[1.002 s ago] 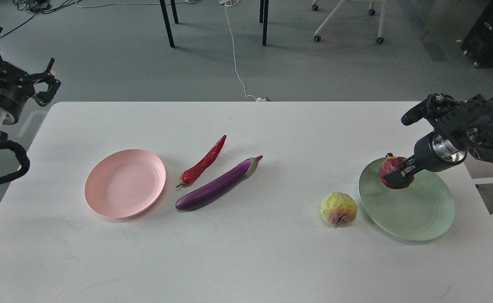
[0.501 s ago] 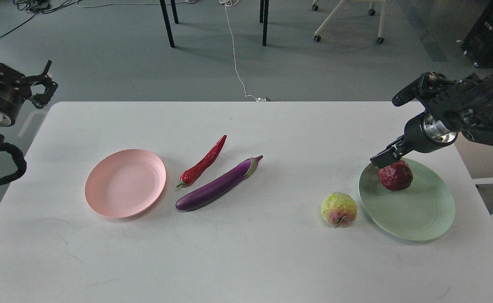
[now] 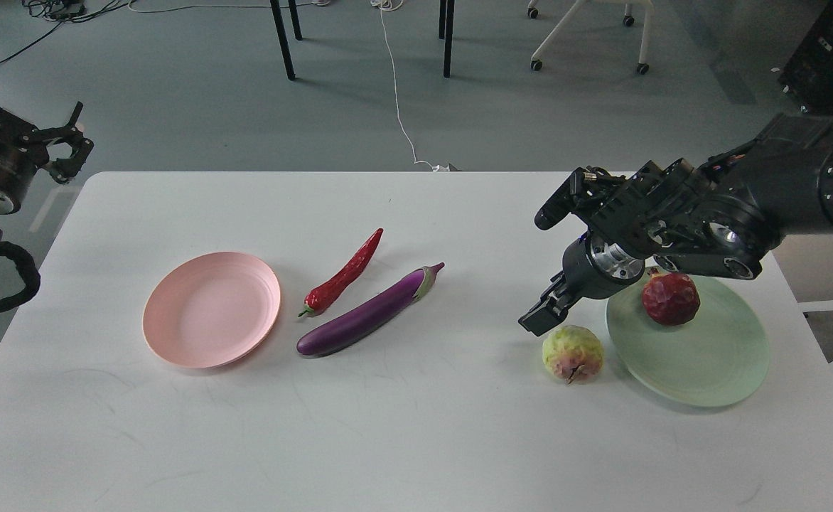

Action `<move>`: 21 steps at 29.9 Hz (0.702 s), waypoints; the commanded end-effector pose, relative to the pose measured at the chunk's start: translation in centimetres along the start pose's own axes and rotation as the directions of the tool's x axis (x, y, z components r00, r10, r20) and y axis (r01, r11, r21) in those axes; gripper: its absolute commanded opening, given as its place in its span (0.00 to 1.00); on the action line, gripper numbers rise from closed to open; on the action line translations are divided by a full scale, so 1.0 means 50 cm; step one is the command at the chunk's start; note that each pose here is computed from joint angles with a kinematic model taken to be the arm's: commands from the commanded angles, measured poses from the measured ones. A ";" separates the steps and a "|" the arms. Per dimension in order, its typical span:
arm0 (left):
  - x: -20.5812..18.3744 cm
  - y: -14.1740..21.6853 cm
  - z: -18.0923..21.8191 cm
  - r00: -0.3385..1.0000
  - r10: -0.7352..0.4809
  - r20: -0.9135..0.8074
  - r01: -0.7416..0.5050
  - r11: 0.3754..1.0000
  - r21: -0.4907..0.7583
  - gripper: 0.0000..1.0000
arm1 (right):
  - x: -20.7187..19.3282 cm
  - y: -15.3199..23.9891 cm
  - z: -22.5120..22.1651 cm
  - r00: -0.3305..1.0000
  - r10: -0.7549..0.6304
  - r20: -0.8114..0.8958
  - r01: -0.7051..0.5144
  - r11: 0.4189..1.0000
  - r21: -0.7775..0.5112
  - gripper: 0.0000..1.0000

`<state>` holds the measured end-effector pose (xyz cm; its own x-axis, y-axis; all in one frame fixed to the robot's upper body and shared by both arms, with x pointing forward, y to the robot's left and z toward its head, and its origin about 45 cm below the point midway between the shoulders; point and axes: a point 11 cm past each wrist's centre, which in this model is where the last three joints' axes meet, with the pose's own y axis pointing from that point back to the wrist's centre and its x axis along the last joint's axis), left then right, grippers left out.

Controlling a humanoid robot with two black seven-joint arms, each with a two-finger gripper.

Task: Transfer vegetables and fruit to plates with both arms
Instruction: 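Reach the right gripper down and grasp the green-yellow fig, then move the fig onto the green plate and release it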

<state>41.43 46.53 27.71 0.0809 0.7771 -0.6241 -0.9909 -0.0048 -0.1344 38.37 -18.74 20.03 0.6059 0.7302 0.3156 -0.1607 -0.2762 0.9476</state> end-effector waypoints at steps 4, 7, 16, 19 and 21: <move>0.000 0.000 0.000 1.000 0.000 0.001 0.000 1.000 0.001 0.98 | -0.033 -0.016 -0.006 0.999 -0.054 -0.005 0.054 0.998 0.009 0.93; 0.002 0.001 0.004 1.000 0.001 0.006 -0.001 1.000 0.000 0.98 | -0.063 -0.013 0.005 0.995 -0.095 -0.004 0.095 0.995 -0.004 0.93; 0.005 0.003 0.006 1.000 0.005 0.009 -0.005 1.000 0.000 0.98 | -0.102 -0.030 -0.016 0.990 -0.139 0.017 0.138 0.990 0.041 0.78; 0.012 0.009 0.003 1.000 0.012 0.011 -0.012 1.000 0.006 0.98 | -0.101 -0.028 -0.014 0.990 -0.137 0.016 0.137 0.990 0.038 0.65; 0.013 0.010 0.004 1.000 0.016 0.013 -0.016 1.000 0.005 0.98 | -0.090 -0.018 -0.008 0.992 -0.124 0.013 0.124 0.992 0.028 0.58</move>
<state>41.06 47.09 27.49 0.0683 0.7842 -0.6168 -0.9922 -0.0114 -0.1244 35.04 -21.65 17.19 0.6352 0.7505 0.1824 -0.0482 -0.1972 0.9792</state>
